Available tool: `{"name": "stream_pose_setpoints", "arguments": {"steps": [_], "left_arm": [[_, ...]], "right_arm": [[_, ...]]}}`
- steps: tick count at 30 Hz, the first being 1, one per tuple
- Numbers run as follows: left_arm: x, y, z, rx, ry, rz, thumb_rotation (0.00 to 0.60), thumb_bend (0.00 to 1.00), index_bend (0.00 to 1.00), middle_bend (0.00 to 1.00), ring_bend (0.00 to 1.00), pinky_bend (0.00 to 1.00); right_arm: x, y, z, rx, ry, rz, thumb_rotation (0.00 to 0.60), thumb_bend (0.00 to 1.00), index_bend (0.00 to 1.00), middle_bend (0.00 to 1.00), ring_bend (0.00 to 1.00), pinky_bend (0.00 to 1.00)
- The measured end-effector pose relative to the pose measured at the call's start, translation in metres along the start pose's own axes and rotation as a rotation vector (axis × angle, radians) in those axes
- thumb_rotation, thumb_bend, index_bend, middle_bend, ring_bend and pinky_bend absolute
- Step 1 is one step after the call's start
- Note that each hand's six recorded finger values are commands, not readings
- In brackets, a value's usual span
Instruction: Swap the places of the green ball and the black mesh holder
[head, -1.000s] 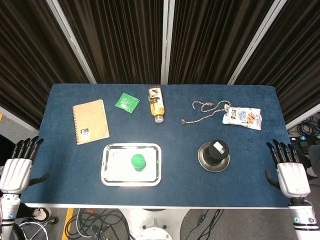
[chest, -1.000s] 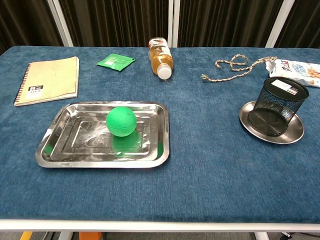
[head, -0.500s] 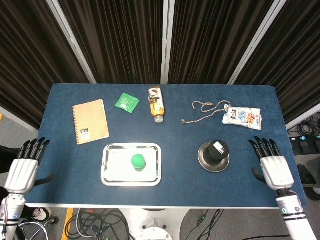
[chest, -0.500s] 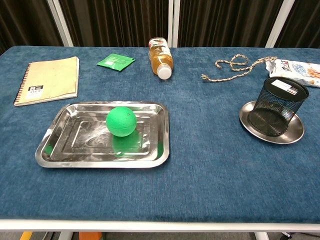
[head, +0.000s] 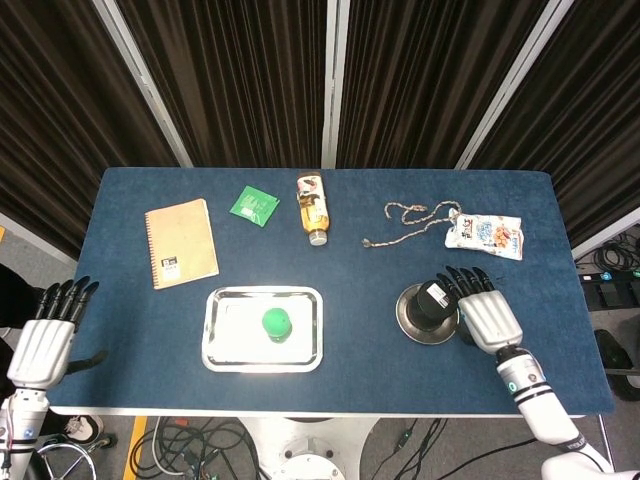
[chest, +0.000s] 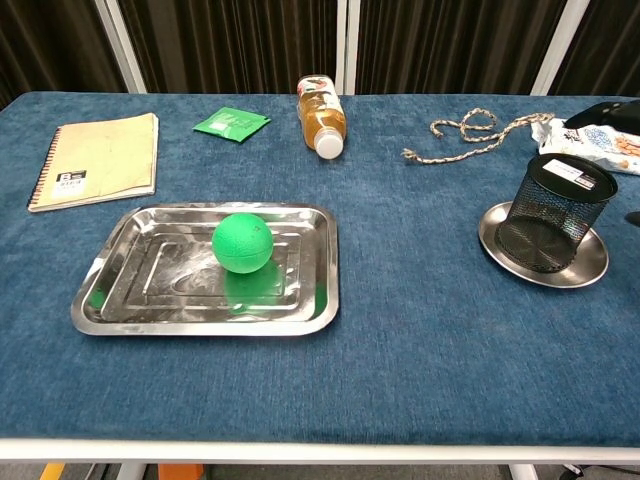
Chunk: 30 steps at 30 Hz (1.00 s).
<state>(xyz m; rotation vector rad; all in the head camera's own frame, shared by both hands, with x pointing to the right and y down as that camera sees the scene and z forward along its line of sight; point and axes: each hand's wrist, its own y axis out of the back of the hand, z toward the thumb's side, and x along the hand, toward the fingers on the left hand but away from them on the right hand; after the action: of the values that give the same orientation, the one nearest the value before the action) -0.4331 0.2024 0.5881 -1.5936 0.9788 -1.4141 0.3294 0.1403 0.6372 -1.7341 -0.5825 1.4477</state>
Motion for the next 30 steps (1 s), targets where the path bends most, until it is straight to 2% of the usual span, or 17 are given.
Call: {"name": "stream_pose_setpoints", "arguments": {"steps": [11,13,15,19,30], "left_arm": [[-0.002,-0.003,-0.006,-0.007,0.010,-0.011,0.600,0.00,0.04,0.03,0.00,0.05],[-0.003,-0.003,-0.008,-0.006,0.013,-0.011,0.600,0.00,0.04,0.03,0.00,0.05],[-0.003,-0.003,-0.009,-0.007,0.014,-0.012,0.600,0.00,0.04,0.03,0.00,0.05],[-0.003,-0.004,-0.010,-0.007,0.014,-0.015,0.600,0.00,0.04,0.03,0.00,0.05],[-0.003,-0.005,-0.010,-0.007,0.012,-0.022,0.600,0.00,0.04,0.03,0.00,0.05]], "right_arm": [[-0.034,-0.011,0.023,-0.039,0.016,0.058,0.600,0.28,0.00,0.00,0.00,0.01],[-0.038,-0.012,0.027,-0.044,0.018,0.064,0.600,0.31,0.00,0.02,0.00,0.06],[-0.042,-0.013,0.030,-0.044,0.022,0.071,0.600,0.34,0.00,0.06,0.00,0.15],[-0.045,-0.014,0.032,-0.048,0.026,0.071,0.600,0.38,0.00,0.12,0.05,0.24],[-0.048,-0.014,0.031,-0.052,0.021,0.055,0.600,0.44,0.00,0.22,0.13,0.31]]}}
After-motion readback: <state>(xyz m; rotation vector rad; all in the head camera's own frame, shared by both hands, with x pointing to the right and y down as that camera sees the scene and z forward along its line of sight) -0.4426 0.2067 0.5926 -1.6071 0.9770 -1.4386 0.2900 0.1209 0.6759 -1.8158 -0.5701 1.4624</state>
